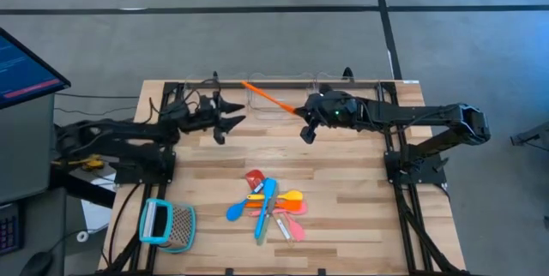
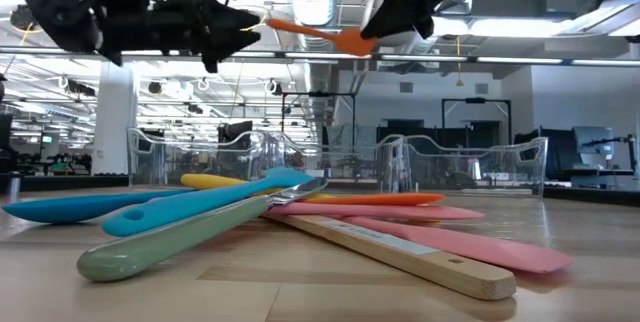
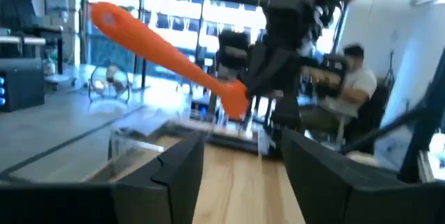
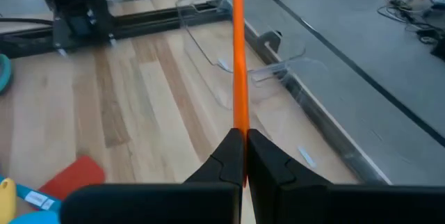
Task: Pick & Place Kitchen Items
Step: Put the right orange spatula into the middle transparent bin
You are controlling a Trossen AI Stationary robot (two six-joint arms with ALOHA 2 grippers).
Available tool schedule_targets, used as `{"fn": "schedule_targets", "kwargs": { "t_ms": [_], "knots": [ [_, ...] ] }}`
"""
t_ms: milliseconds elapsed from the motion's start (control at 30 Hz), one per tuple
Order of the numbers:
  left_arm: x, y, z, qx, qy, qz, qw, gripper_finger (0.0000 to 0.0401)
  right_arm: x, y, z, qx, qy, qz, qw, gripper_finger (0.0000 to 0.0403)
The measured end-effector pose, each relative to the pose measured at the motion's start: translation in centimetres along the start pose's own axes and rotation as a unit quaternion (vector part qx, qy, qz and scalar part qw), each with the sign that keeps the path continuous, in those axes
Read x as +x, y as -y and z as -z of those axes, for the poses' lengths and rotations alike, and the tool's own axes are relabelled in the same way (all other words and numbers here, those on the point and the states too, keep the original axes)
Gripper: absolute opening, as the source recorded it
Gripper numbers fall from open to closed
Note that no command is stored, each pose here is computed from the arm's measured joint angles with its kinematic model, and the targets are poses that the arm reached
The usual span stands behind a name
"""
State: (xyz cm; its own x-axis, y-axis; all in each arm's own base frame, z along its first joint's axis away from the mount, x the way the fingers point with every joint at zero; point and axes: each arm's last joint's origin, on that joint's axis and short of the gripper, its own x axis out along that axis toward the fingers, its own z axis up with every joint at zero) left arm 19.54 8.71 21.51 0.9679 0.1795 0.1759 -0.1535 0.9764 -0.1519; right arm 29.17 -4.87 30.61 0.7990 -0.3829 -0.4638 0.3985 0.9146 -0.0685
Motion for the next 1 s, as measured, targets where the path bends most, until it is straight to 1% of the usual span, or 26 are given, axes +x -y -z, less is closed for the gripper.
{"fn": "schedule_targets", "kwargs": {
  "t_ms": [133, 167, 267, 333, 500, 567, 733, 833, 1000],
  "knots": [
    [1.1, -0.5, -0.2, -0.008, 0.059, 0.063, 0.996, 0.0189, 0.0, 0.1, -0.1, 0.000, 0.002, -0.004, 1.000, 0.0000],
    [1.4, -0.8, -0.2, -0.014, 0.059, 0.067, 0.996, 0.0188, 0.0, 0.1, -0.1, -0.004, 0.002, -0.004, 1.000, 0.0000],
    [2.8, -1.9, 0.5, -0.021, 0.042, 0.053, 0.998, 0.0182, 0.0, 0.1, -0.2, -0.007, 0.011, -0.004, 1.000, 0.0000],
    [3.9, -2.3, 0.8, -0.026, 0.033, 0.057, 0.997, 0.0178, 0.0, 0.1, -0.4, -0.012, 0.019, -0.004, 1.000, 0.0000],
    [6.3, -2.7, 0.3, -0.042, 0.030, 0.116, 0.992, 0.0171, 0.0, 0.1, -0.5, -0.015, 0.024, -0.007, 1.000, 0.0000],
    [6.8, -2.8, -0.1, -0.051, 0.034, 0.127, 0.990, 0.0168, 0.0, 0.1, -0.5, -0.015, 0.024, -0.007, 1.000, 0.0000],
    [6.8, -3.7, -0.6, -0.053, 0.041, 0.116, 0.991, 0.0167, -0.3, 0.0, -0.6, -0.014, 0.029, -0.011, 0.999, 0.0000],
    [6.5, -4.4, -0.8, -0.066, 0.041, 0.104, 0.992, 0.0167, -0.6, 0.0, -0.8, -0.014, 0.035, -0.017, 0.999, 0.0000],
    [6.4, -4.7, -1.0, -0.072, 0.046, 0.101, 0.991, 0.0167, -2.1, 0.1, -1.6, -0.007, 0.069, -0.027, 0.997, 0.0000]
  ]
}}
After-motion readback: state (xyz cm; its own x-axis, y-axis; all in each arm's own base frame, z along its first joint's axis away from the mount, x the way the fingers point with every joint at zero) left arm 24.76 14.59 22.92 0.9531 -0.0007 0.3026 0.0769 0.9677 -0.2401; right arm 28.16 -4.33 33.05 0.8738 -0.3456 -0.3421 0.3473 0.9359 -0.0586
